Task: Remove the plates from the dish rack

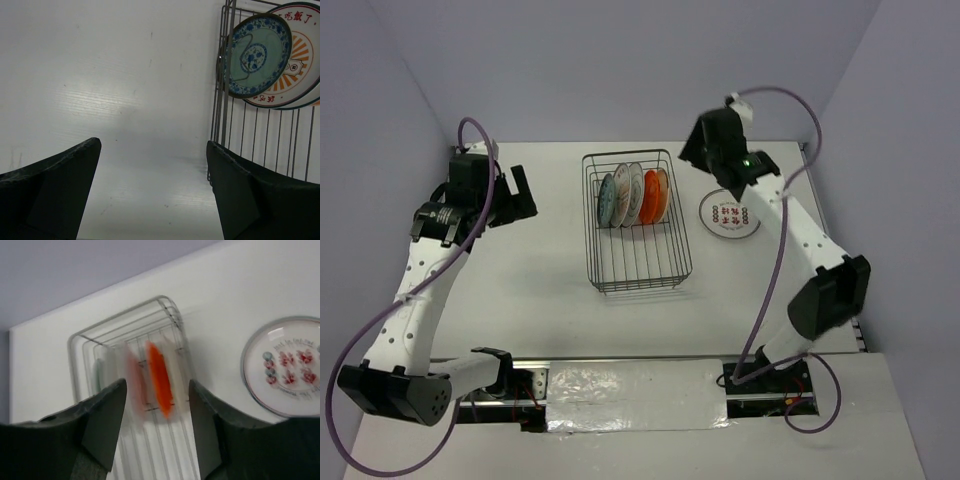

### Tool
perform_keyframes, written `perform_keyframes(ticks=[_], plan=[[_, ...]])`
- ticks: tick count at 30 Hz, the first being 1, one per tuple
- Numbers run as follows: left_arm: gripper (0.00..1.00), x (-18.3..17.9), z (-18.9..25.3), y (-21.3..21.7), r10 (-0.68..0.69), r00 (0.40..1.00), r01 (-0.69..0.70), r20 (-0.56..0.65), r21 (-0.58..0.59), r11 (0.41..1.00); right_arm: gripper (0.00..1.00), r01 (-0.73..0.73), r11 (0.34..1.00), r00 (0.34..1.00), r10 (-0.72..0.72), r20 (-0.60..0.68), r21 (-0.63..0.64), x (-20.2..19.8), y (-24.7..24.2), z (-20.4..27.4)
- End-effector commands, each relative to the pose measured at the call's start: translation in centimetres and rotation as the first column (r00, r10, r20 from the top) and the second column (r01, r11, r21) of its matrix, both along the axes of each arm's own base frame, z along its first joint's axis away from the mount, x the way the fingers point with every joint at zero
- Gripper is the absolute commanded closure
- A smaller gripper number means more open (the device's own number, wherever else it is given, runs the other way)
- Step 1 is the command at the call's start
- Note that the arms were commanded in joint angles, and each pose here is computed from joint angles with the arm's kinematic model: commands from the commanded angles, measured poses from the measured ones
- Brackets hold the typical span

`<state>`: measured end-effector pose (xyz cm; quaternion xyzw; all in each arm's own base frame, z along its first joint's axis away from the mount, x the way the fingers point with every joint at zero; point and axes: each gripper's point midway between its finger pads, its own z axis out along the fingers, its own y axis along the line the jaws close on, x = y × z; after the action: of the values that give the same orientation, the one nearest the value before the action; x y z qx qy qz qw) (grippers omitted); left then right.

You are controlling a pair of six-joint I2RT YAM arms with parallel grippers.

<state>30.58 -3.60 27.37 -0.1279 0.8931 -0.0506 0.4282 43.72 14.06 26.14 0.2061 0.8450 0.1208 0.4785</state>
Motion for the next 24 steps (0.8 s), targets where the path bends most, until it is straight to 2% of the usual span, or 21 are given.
perform_keyframes(ticks=[1, 3, 4, 5, 6, 9, 13, 18, 24], plan=[[0.01, 0.6, 1.2, 0.8, 0.079, 0.997, -0.079, 0.024, 0.004, 0.997, 0.41, -0.213, 0.958, 0.976, 0.216, -0.007, -0.192, 1.6, 5.3, 4.5], [0.01, 0.2, 1.0, 1.1, 0.08, 0.997, -0.08, 0.012, 0.021, 0.997, 0.46, -0.289, 0.923, 0.956, 0.264, -0.126, -0.256, 2.7, 7.7, 1.2], [0.01, 0.1, 0.6, 1.1, 0.076, 0.997, -0.076, 0.001, 0.026, 0.997, 0.47, -0.285, 0.921, 0.959, 0.277, -0.069, -0.265, 3.4, 8.5, 4.2], [0.01, -0.2, 0.3, 1.0, 0.071, 0.997, -0.071, -0.012, 0.027, 0.997, 0.5, -0.31, 0.906, 0.95, 0.282, -0.137, -0.289, 4.2, 9.8, 1.4], [0.0, -0.3, -0.2, 1.0, 0.063, 0.998, -0.062, -0.028, 0.034, 0.998, 0.51, -0.317, 0.902, 0.948, 0.289, -0.137, -0.294, 4.1, 10.1, 2.3], [0.0, -0.7, -1.9, 0.5, 0.023, 0.996, -0.021, -0.081, 0.03, 0.999, 0.55, -0.375, 0.872, 0.926, 0.335, -0.176, -0.315, 4.0, 12.0, -0.1], [0.01, -1.3, -4.1, 0.7, 0.019, 0.986, -0.009, -0.166, 0.058, 0.998, 0.57, -0.382, 0.864, 0.922, 0.331, -0.204, -0.328, 3.7, 12.2, -1.8], [0.01, -1.8, -4.9, 0.9, 0.015, 0.986, -0.003, -0.167, 0.07, 0.998, 0.58, -0.422, 0.841, 0.897, 0.334, -0.288, -0.339, 3.2, 12.2, -5.6], [0.01, -2.6, -6.4, 1.1, 0.013, 0.979, 0.004, -0.204, 0.085, 0.996, 0.67, -0.459, 0.839, 0.872, 0.364, -0.326, -0.291, 2.7, 13.3, -8.2]])
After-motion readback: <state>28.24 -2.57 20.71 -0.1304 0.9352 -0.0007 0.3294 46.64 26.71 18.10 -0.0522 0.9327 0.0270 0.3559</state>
